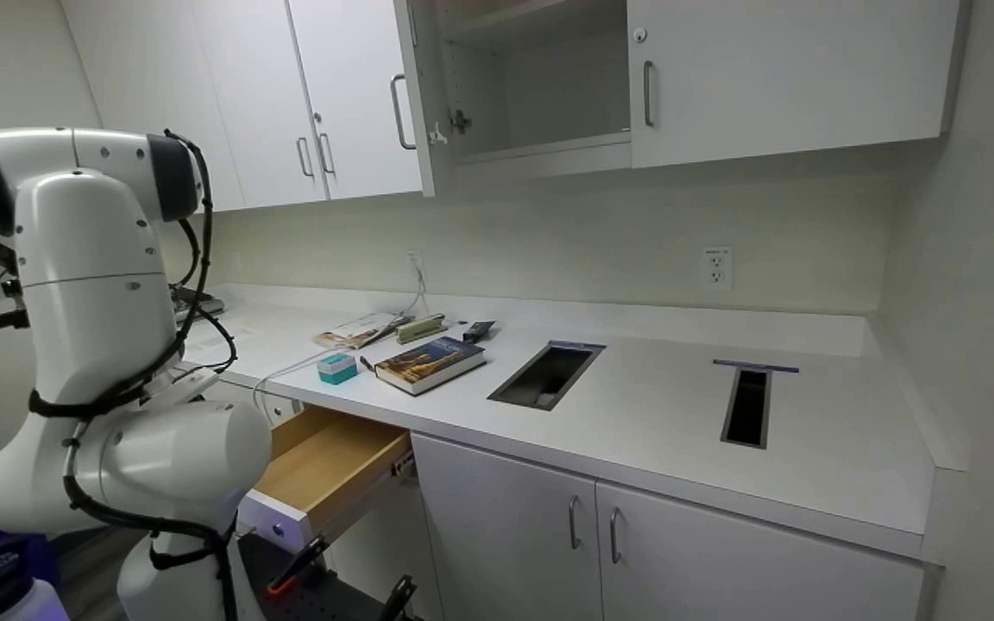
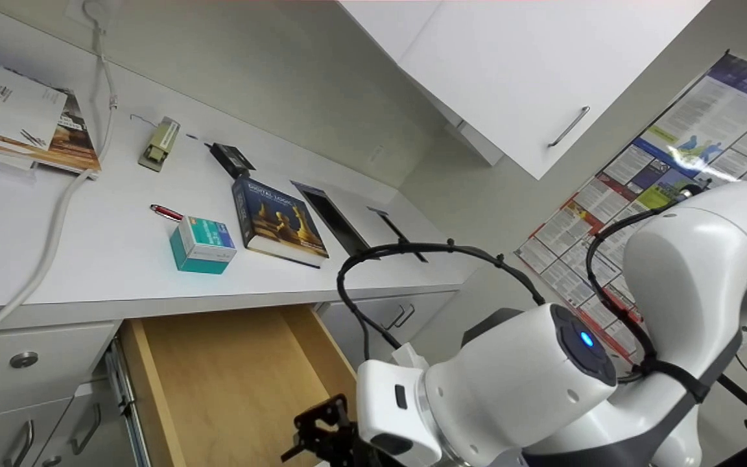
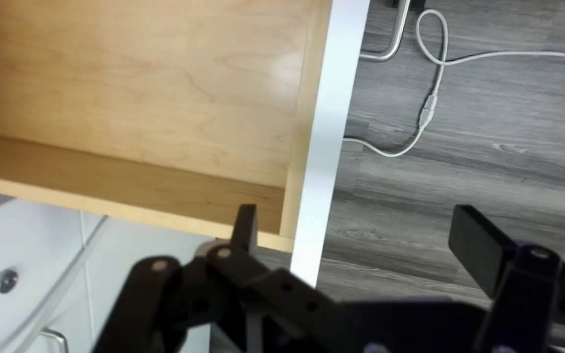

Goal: Open the top drawer of the cabinet

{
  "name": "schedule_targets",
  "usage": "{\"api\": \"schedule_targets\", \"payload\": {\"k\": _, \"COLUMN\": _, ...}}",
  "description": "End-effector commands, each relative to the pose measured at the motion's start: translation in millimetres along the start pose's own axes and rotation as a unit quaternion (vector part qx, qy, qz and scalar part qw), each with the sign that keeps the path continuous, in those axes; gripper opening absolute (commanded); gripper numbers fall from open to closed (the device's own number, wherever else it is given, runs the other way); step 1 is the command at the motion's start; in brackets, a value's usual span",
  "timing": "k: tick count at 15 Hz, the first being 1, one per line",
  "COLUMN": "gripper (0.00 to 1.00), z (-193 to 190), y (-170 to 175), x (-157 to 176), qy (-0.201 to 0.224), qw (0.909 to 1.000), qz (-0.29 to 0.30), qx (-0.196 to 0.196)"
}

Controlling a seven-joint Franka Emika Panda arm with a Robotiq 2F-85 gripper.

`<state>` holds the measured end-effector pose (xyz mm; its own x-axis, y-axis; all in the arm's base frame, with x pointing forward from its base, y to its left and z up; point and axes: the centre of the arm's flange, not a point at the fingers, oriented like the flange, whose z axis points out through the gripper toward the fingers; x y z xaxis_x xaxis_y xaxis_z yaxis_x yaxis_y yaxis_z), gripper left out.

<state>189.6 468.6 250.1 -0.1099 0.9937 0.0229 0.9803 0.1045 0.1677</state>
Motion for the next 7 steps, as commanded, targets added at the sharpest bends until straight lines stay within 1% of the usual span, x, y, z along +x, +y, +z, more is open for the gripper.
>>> {"api": "schedule_targets", "payload": {"k": 1, "gripper": 1.00, "z": -35, "y": -9, "x": -55, "qy": -0.011, "qw": 0.9956, "qz": 0.089, "qx": -0.026}}
{"api": "schedule_targets", "payload": {"k": 4, "gripper": 1.00, "z": -43, "y": -12, "x": -86, "qy": -0.016, "qw": 0.9880, "qz": 0.150, "qx": -0.036}}
{"api": "schedule_targets", "payload": {"k": 7, "gripper": 1.00, "z": -46, "y": -14, "x": -105, "qy": -0.023, "qw": 0.9816, "qz": 0.185, "qx": -0.041}}
